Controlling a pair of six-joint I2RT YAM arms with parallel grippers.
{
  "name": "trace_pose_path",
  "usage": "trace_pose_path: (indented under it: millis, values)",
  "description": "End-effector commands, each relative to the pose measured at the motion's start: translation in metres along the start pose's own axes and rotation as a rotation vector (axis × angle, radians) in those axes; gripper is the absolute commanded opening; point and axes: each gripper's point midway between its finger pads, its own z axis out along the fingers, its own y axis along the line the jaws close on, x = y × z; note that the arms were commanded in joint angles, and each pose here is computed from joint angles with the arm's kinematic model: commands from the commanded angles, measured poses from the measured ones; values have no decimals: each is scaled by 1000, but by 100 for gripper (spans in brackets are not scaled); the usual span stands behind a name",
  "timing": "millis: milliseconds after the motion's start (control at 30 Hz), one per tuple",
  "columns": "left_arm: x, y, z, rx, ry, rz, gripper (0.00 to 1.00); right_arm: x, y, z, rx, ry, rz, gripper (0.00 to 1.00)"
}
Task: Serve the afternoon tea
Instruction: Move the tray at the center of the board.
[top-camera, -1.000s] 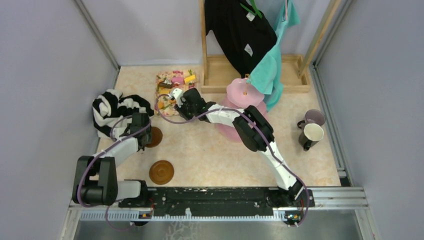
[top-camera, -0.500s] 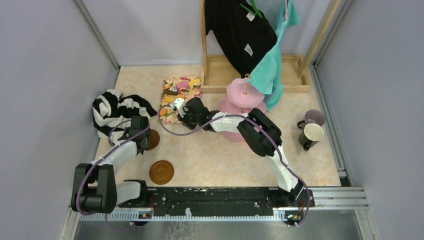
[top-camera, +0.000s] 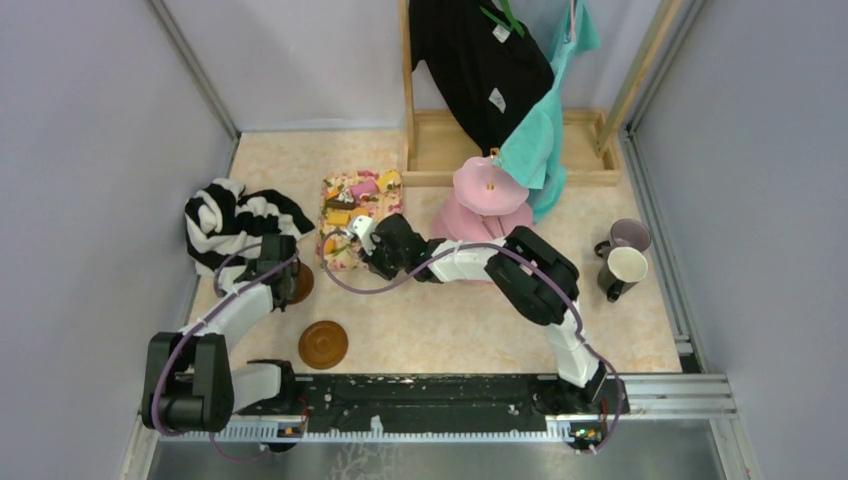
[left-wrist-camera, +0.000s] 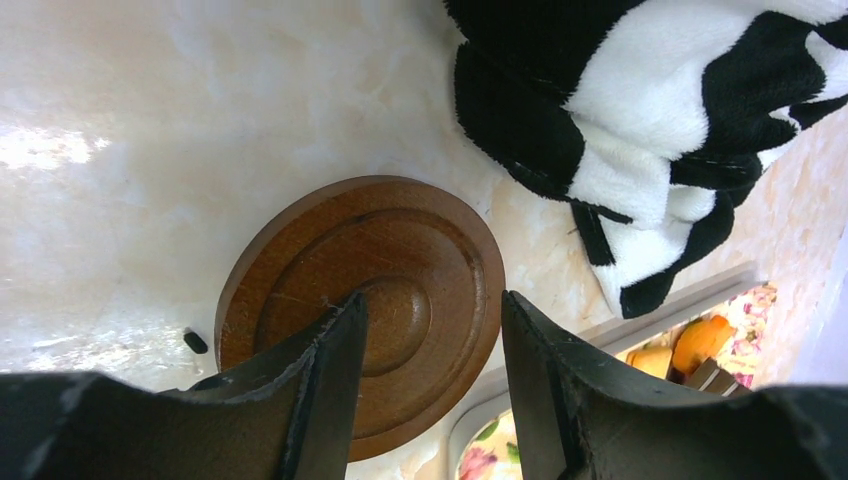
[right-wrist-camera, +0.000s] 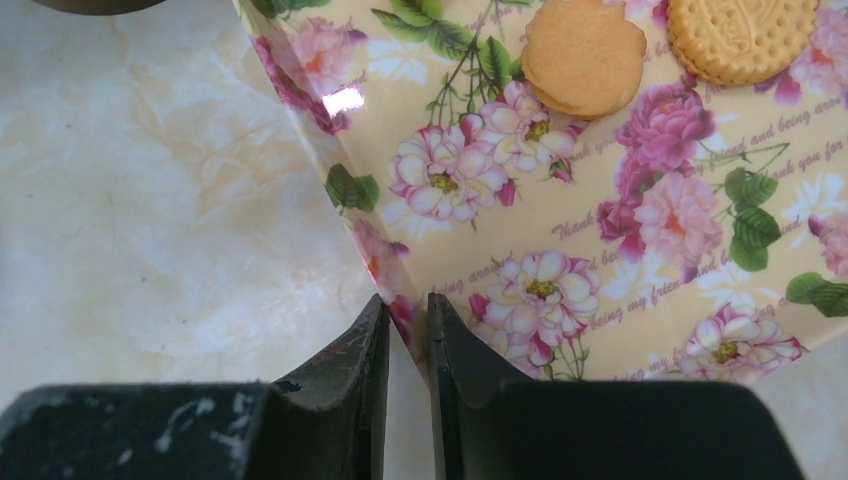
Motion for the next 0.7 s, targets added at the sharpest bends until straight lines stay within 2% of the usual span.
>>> trace_pose_path:
  millis: [0, 400, 500, 667]
  values:
    - [-15, 30, 2, -95, -65, 40, 59, 35, 22, -19, -14, 110, 98, 12]
    - [-15, 22, 2, -80, -64, 46, 58, 42, 37, -36, 84, 137, 233, 10]
    - [-14, 14, 2, -59, -62, 62, 56, 49, 38, -36, 124, 153, 292, 7]
    - [-4, -7, 3, 8, -17, 126, 53, 67, 36, -35, 187, 176, 391, 7]
